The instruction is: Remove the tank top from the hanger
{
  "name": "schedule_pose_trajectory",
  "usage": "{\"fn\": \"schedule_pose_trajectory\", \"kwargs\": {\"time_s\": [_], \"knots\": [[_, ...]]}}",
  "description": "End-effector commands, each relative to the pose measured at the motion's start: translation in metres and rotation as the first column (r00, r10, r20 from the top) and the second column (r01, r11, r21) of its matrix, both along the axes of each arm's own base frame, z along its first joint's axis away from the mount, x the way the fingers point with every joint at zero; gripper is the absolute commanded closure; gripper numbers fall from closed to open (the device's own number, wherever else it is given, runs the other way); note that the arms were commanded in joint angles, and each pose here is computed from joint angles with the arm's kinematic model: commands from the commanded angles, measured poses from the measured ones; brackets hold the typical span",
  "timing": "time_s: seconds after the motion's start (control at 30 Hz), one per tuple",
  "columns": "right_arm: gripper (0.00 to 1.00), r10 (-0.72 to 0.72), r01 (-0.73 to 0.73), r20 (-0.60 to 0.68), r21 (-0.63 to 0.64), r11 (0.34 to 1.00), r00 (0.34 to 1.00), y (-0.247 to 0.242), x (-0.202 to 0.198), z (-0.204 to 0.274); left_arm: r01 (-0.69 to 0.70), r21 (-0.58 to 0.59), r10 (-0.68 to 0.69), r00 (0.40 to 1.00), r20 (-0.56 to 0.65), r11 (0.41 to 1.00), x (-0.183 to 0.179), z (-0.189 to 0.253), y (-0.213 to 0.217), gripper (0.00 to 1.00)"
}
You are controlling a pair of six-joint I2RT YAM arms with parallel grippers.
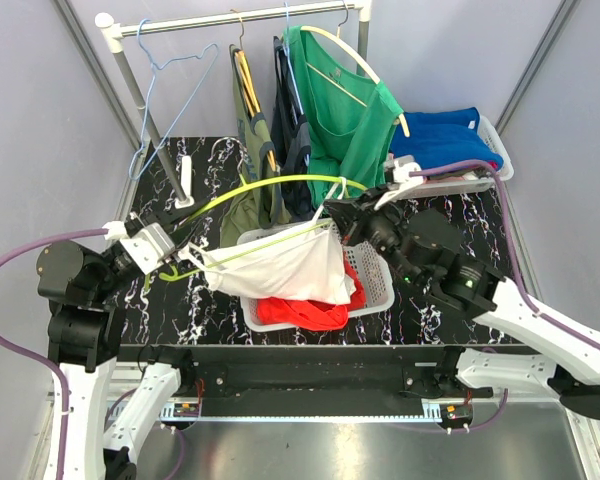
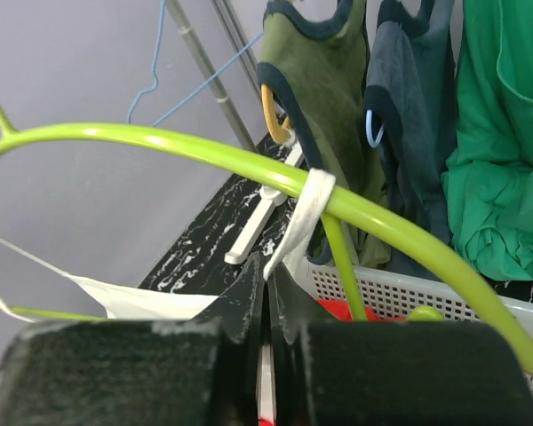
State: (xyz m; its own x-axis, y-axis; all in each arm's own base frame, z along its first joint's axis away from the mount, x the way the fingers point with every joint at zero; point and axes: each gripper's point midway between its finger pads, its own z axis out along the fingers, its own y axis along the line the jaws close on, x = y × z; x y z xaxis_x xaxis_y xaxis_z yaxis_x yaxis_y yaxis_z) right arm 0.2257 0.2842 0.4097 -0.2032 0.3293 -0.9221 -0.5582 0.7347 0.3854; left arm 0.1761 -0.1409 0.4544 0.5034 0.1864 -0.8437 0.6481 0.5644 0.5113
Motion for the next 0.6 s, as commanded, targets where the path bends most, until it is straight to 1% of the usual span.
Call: {"fn": "schedule_pose_trajectory", "kwargs": {"time_s": [0.0,0.23,0.4,0.57], "knots": [[0.99,-0.042,0.037,0.049,0.111,0.993,0.998,-0.032,-0.009,0.043,0.017,-0.013,-0.016,0.997,0.079,1.000,-0.008,0.019,-0.001,0.88],[1.00,-0.129,0.120,0.071,0.125,0.985,0.989,-0.067,-0.013,0.055,0.018,-0.014,-0.016,0.997,0.076,1.000,-0.007,0.018,-0.002,0.88],[1.00,-0.288,0.277,0.071,0.133,0.952,0.955,-0.107,-0.006,0.057,0.018,-0.014,-0.017,0.997,0.073,1.000,-0.007,0.018,-0.002,0.88],[1.00,-0.383,0.376,0.062,0.098,0.921,0.922,-0.125,0.000,0.053,0.030,-0.017,-0.029,0.997,0.071,0.999,-0.009,0.020,-0.003,0.88]]}}
